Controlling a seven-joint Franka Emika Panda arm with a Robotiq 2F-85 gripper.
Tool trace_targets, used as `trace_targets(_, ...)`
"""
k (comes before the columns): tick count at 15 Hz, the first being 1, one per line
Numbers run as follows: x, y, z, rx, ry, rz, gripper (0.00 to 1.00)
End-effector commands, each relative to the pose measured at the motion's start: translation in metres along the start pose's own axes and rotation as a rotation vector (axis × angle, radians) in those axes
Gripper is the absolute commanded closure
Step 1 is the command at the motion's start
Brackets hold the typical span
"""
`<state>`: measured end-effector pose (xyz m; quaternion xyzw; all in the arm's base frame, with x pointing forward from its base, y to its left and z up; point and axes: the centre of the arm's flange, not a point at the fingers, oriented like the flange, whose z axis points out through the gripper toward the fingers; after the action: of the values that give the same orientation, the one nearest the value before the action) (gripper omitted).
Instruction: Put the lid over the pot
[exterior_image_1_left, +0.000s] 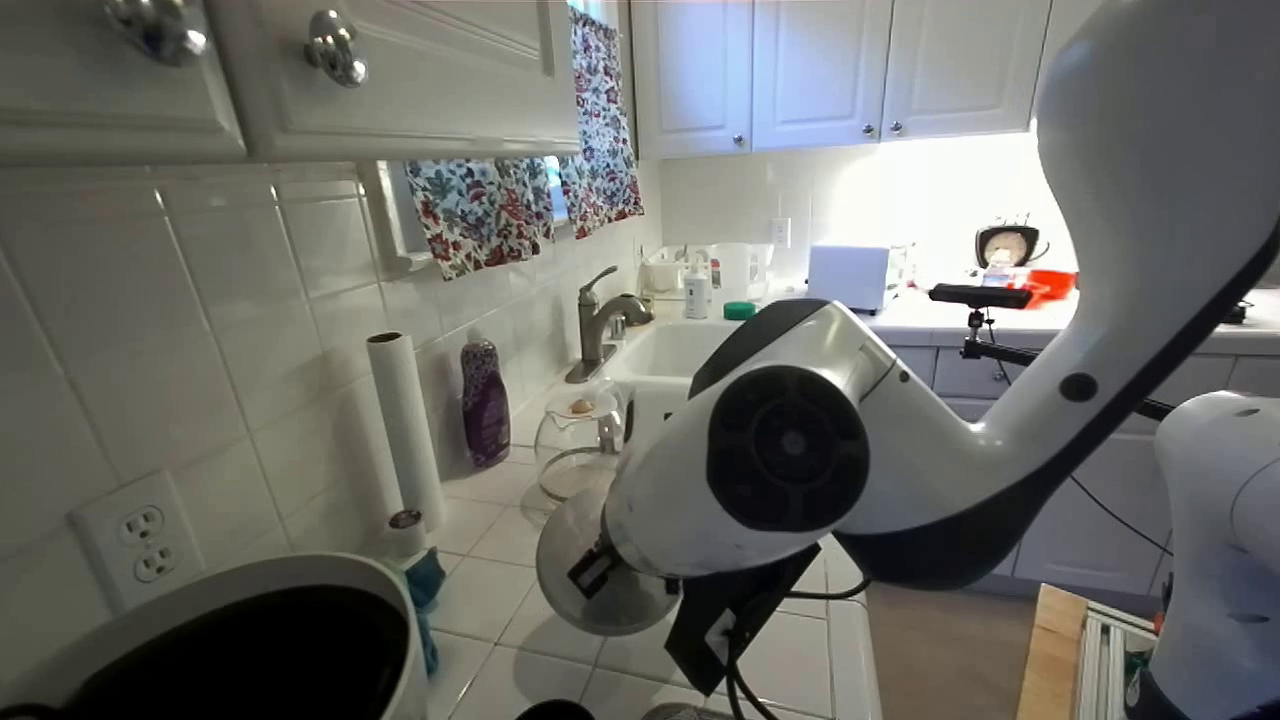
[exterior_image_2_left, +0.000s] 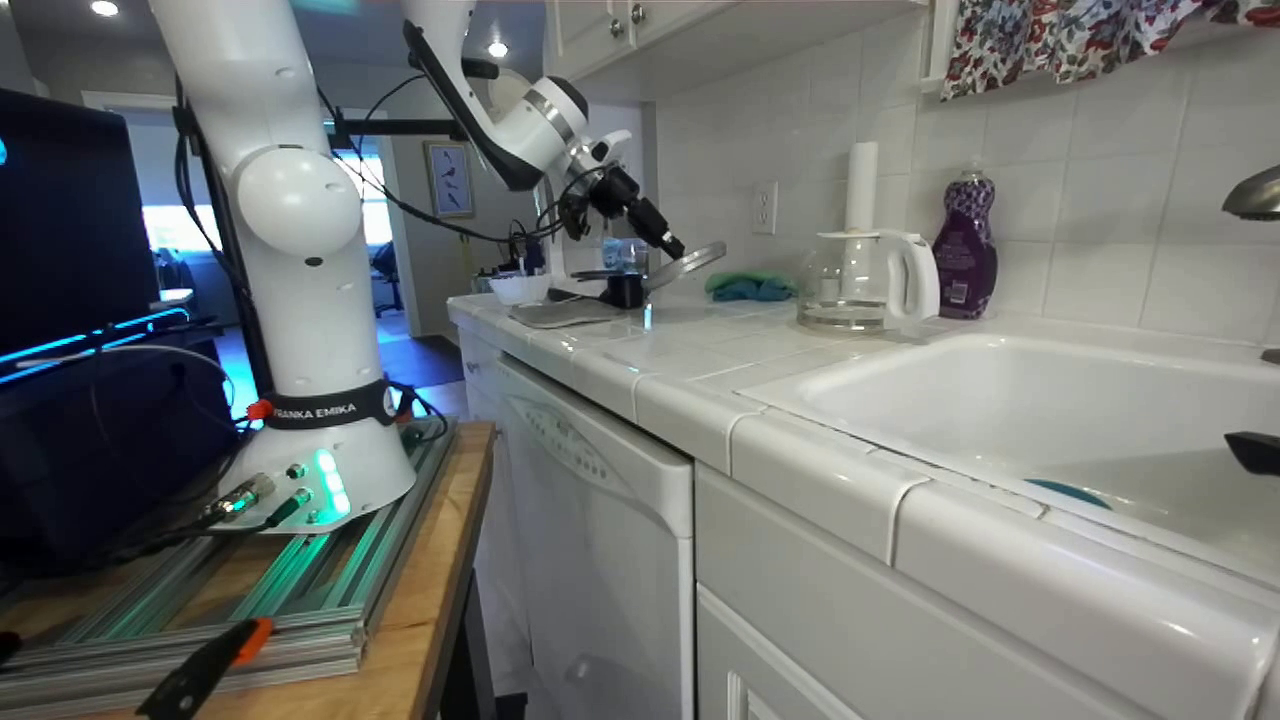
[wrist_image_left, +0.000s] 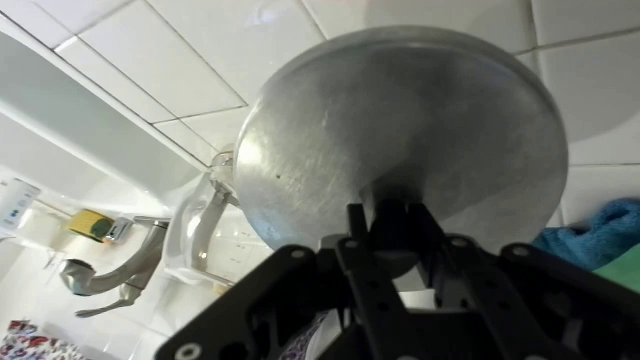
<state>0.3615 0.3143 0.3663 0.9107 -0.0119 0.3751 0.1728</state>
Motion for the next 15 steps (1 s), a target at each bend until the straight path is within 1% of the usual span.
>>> trace_targets(1,-0.015,0.036,-0.027,-0.088,0.049,0.096,0.94)
trace_targets(5,-0.031,0.067,-0.045,-0.172,0.099,0.204,0.94)
trace_targets(8,-0.036,0.101,-0.056,-0.221,0.117,0.288,0.94)
trace_targets(10,-0.042,0.126,-0.067,-0.235,0.128,0.348,0.94)
trace_targets(11,-0.042,0.134,-0.072,-0.198,0.148,0.334,0.94)
trace_targets(12,-0.032,0.099,-0.048,-0.226,0.111,0.299,0.74)
trace_targets(15,-0.036,0.117,-0.061,-0.22,0.148,0.329,0.74)
